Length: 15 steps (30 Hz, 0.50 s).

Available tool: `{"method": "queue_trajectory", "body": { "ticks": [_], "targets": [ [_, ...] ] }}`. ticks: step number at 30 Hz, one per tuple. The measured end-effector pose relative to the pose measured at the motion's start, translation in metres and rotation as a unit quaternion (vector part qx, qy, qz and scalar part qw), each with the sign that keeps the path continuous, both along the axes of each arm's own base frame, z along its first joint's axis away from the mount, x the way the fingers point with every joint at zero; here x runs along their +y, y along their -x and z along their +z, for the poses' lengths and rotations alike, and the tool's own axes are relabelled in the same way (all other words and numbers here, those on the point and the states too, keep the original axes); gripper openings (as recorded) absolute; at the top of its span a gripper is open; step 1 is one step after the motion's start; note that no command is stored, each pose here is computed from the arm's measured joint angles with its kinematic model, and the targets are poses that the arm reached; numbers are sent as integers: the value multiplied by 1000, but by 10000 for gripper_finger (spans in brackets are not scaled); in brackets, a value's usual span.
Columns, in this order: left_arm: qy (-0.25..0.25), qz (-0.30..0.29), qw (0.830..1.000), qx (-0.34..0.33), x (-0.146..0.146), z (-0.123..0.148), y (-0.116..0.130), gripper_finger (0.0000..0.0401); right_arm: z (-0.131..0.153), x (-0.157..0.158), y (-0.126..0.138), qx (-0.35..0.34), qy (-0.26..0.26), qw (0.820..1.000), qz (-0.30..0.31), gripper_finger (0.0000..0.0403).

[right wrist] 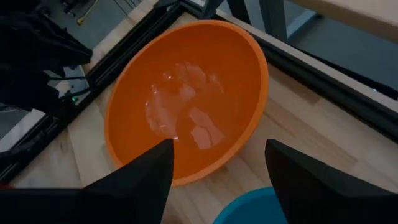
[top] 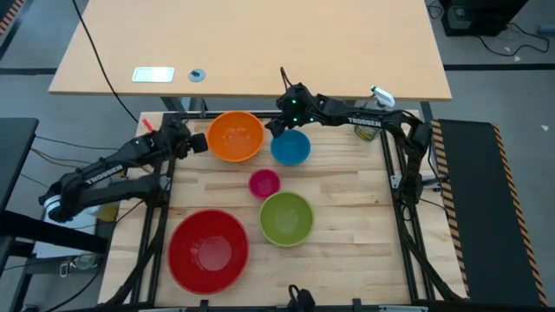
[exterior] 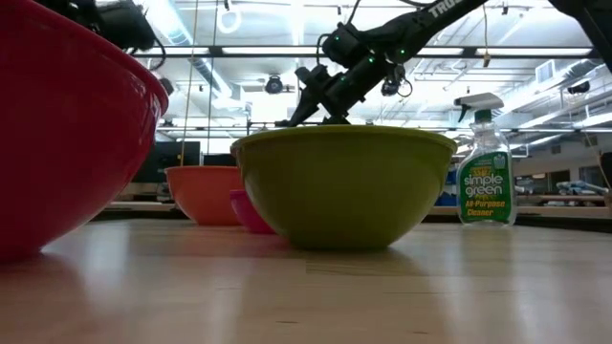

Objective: Nest bowls inside each other
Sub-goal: Stack the orange bowl on top of the red bowl

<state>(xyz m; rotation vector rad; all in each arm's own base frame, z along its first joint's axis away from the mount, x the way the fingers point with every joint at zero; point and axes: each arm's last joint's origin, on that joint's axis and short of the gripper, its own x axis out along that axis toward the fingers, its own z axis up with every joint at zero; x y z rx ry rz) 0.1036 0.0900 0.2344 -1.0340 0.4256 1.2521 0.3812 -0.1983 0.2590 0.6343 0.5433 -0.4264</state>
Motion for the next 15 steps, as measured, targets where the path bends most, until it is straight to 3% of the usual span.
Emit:
{"method": "queue_trajectory", "body": {
  "ticks": [6, 12, 15],
  "targets": [
    [29, -29, 999, -14, 20, -6, -4, 256, -1, -2, -1, 3, 21, 1000, -3, 249],
    [24, -37, 999, -19, 20, -4, -3, 256, 0, -14, -3, -29, 42, 999, -18, 248],
    [17, -48, 998, -21, 19, -2, -2, 256, -14, -16, -11, -9, 29, 999, -17, 248]
  ]
}}
